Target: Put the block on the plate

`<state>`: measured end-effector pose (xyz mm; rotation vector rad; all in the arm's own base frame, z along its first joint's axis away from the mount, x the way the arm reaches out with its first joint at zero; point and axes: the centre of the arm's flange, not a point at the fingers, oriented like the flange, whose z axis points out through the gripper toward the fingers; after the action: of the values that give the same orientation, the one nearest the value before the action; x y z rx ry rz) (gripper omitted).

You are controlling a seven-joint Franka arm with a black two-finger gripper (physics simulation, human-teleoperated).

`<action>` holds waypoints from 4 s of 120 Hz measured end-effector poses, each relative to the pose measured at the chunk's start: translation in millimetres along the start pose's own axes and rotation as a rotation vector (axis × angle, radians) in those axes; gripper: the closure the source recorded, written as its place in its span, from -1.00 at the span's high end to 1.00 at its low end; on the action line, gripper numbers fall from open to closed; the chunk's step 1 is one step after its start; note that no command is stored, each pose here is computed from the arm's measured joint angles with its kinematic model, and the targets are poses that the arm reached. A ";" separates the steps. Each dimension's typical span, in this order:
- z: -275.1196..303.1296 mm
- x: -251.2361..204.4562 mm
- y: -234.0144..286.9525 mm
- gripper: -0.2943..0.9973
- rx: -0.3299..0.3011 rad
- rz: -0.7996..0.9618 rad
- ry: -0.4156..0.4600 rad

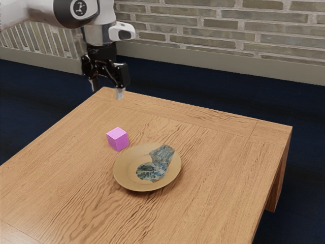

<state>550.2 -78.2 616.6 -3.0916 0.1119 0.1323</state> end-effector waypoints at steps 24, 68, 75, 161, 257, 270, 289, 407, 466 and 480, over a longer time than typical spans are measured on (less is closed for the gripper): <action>-3.5 0.3 -13.1 0.54 -0.003 -0.021 0.015; 30.2 -22.9 -76.8 0.54 -0.004 0.013 -0.023; 43.4 -30.7 -93.8 0.54 -0.008 0.011 -0.030; 125.5 24.7 -207.4 0.54 0.041 0.082 -0.011; 174.6 127.8 -209.3 0.54 0.026 0.186 0.056; 185.6 141.7 -205.5 0.54 0.016 0.197 0.055; 203.4 154.9 -201.5 0.54 0.001 0.210 0.045; 311.8 191.4 -197.1 0.54 -0.066 0.279 -0.013; 335.0 193.7 -201.3 0.54 -0.094 0.291 -0.030; 339.4 194.8 -199.5 0.54 -0.097 0.296 -0.034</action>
<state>730.1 123.2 270.3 -3.1458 0.5785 0.2062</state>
